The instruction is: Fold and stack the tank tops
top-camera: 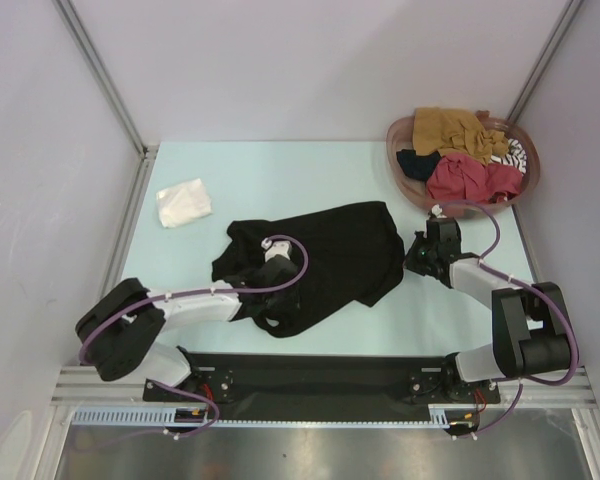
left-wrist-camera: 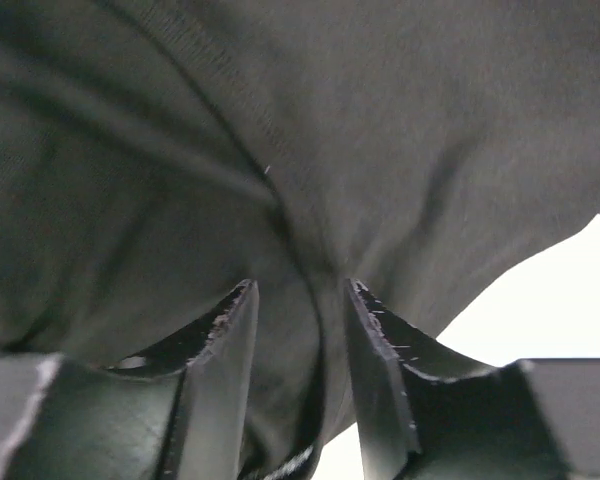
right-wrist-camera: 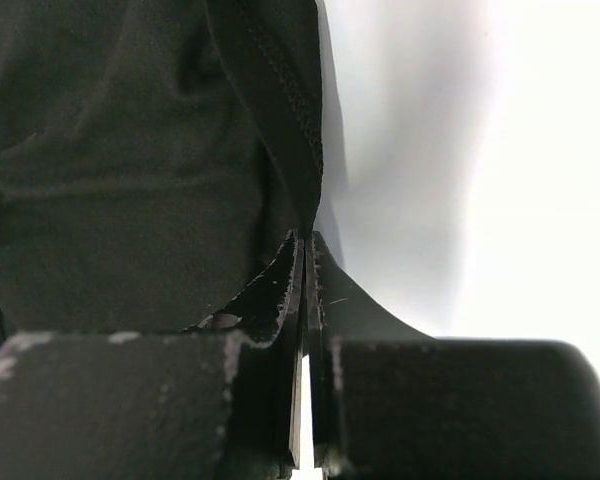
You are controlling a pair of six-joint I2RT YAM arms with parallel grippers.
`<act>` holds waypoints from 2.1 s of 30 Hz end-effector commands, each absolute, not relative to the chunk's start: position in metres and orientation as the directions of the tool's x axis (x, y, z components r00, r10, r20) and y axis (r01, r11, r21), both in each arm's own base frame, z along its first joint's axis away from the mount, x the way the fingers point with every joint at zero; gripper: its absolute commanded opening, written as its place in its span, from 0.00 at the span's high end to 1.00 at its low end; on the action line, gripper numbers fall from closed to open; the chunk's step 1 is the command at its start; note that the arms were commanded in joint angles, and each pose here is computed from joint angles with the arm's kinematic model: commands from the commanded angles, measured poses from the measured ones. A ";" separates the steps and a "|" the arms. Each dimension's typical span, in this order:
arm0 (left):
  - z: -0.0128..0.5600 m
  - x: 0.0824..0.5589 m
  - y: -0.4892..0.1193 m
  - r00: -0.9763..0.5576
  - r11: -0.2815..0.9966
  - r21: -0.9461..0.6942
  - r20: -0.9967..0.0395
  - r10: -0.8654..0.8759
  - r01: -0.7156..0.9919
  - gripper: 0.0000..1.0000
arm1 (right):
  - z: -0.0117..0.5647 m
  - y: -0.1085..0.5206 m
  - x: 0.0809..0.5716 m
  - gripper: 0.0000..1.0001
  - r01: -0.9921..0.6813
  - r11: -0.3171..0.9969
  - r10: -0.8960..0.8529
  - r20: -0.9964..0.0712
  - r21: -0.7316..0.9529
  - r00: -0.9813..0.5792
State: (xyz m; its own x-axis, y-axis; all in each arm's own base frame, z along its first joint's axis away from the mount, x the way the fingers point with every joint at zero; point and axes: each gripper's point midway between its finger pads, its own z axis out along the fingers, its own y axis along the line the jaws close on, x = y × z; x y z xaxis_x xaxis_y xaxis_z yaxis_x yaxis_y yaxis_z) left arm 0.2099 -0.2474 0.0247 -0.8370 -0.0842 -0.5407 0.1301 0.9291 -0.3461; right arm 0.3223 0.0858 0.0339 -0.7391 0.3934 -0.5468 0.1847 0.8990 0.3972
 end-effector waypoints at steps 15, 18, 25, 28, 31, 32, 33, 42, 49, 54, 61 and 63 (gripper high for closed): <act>0.036 0.249 -0.276 -0.809 0.899 -0.406 -0.577 -0.114 0.162 0.76 | 0.045 0.091 0.326 1.00 0.149 0.893 0.393 -0.574 0.424 -0.718; 0.036 0.250 -0.277 -0.810 0.901 -0.399 -0.577 -0.100 0.173 0.97 | 0.047 0.091 0.326 1.00 0.148 0.893 0.393 -0.578 0.424 -0.715; 0.080 0.245 -0.259 -0.777 0.909 -0.374 -0.622 -0.097 0.186 1.00 | 0.085 0.086 0.320 1.00 0.130 0.890 0.404 -0.623 0.437 -0.670; 0.135 0.247 -0.245 -0.723 0.898 -0.380 -0.682 -0.110 0.221 1.00 | 0.128 0.086 0.316 1.00 0.079 0.887 0.399 -0.670 0.455 -0.626; 0.196 0.248 -0.226 -0.656 0.876 -0.413 -0.738 -0.160 0.251 1.00 | 0.172 0.084 0.313 1.00 0.028 0.868 0.412 -0.688 0.496 -0.598; 0.220 0.244 -0.221 -0.628 0.852 -0.443 -0.755 -0.186 0.280 1.00 | 0.192 0.084 0.309 1.00 -0.013 0.849 0.424 -0.697 0.528 -0.578; 0.240 0.246 -0.211 -0.607 0.850 -0.445 -0.769 -0.201 0.281 1.00 | 0.215 0.085 0.308 1.00 -0.043 0.840 0.427 -0.709 0.540 -0.561; 0.418 0.205 -0.130 -0.349 0.880 -0.355 -0.906 -0.240 0.316 1.00 | 0.383 0.085 0.272 1.00 -0.256 0.842 0.384 -0.861 0.475 -0.335; 0.509 0.150 -0.080 -0.148 0.854 -0.370 -0.929 -0.339 0.367 1.00 | 0.500 0.093 0.207 1.00 -0.428 0.808 0.399 -0.911 0.405 -0.107; 0.518 0.130 -0.065 -0.119 0.844 -0.379 -0.925 -0.362 0.380 1.00 | 0.554 0.093 0.150 1.00 -0.489 0.813 0.384 -0.922 0.314 0.046; 0.485 0.161 -0.081 -0.168 0.869 -0.379 -0.925 -0.342 0.319 1.00 | 0.530 0.099 0.174 1.00 -0.476 0.795 0.384 -0.919 0.377 -0.086; 0.472 0.181 -0.086 -0.174 0.890 -0.364 -0.929 -0.326 0.274 1.00 | 0.513 0.101 0.197 1.00 -0.457 0.788 0.386 -0.909 0.412 -0.155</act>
